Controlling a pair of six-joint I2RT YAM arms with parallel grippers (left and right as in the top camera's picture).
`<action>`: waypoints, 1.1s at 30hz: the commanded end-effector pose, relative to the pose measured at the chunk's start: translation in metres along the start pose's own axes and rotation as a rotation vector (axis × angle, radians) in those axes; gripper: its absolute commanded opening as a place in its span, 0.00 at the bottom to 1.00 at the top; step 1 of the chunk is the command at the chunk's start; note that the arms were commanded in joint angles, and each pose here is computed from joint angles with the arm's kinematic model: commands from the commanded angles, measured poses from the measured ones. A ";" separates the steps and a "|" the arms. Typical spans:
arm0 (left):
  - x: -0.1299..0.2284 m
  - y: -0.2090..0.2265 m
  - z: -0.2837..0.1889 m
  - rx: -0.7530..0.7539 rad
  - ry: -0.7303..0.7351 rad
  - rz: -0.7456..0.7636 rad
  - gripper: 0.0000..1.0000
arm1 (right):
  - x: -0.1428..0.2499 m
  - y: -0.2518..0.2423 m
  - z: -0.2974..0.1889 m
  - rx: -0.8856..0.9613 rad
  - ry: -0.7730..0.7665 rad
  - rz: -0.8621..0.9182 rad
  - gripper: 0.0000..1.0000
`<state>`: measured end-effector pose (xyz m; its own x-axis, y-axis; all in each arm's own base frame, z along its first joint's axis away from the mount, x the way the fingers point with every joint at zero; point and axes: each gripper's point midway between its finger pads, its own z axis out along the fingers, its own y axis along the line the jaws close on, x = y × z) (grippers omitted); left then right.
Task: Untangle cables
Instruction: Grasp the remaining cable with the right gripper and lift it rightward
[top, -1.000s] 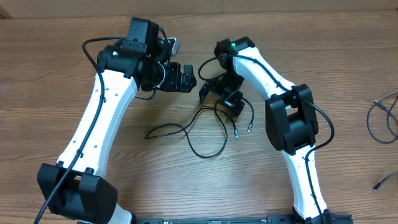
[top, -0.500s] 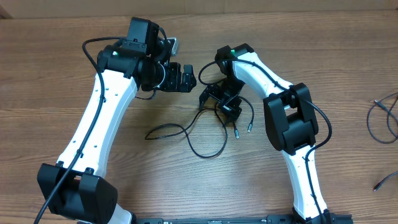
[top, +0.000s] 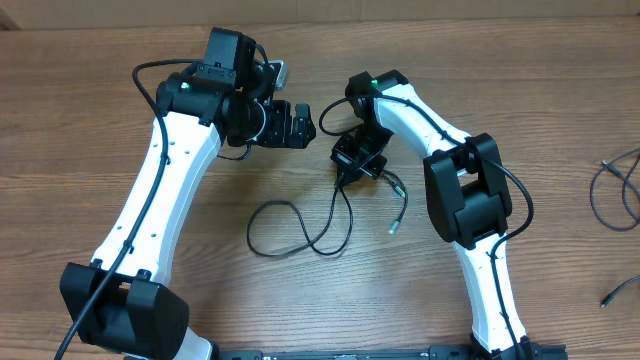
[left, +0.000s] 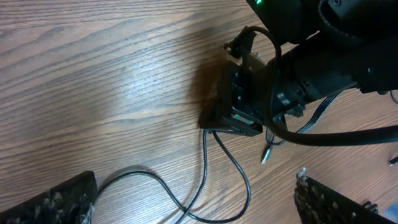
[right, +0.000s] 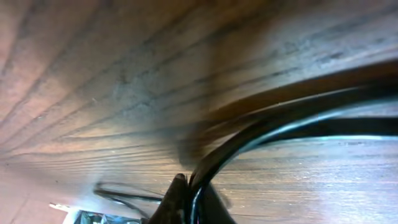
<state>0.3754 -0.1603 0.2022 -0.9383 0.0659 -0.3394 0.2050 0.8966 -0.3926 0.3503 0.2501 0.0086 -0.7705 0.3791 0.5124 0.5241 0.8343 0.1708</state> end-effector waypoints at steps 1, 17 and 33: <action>-0.004 0.000 0.001 -0.005 -0.005 0.009 1.00 | 0.002 0.000 0.003 0.004 0.003 0.007 0.04; -0.004 0.000 0.001 -0.005 -0.005 0.009 1.00 | -0.036 -0.016 -0.016 0.084 -0.174 0.014 0.04; -0.003 0.000 0.001 -0.005 -0.005 0.009 1.00 | -0.167 -0.055 -0.203 -0.310 -0.504 0.203 0.04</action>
<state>0.3755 -0.1603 0.2023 -0.9382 0.0659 -0.3397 0.2051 0.8965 -0.3926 0.4900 0.1020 0.0566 -0.7201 0.6615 0.2093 0.6906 0.6545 0.3076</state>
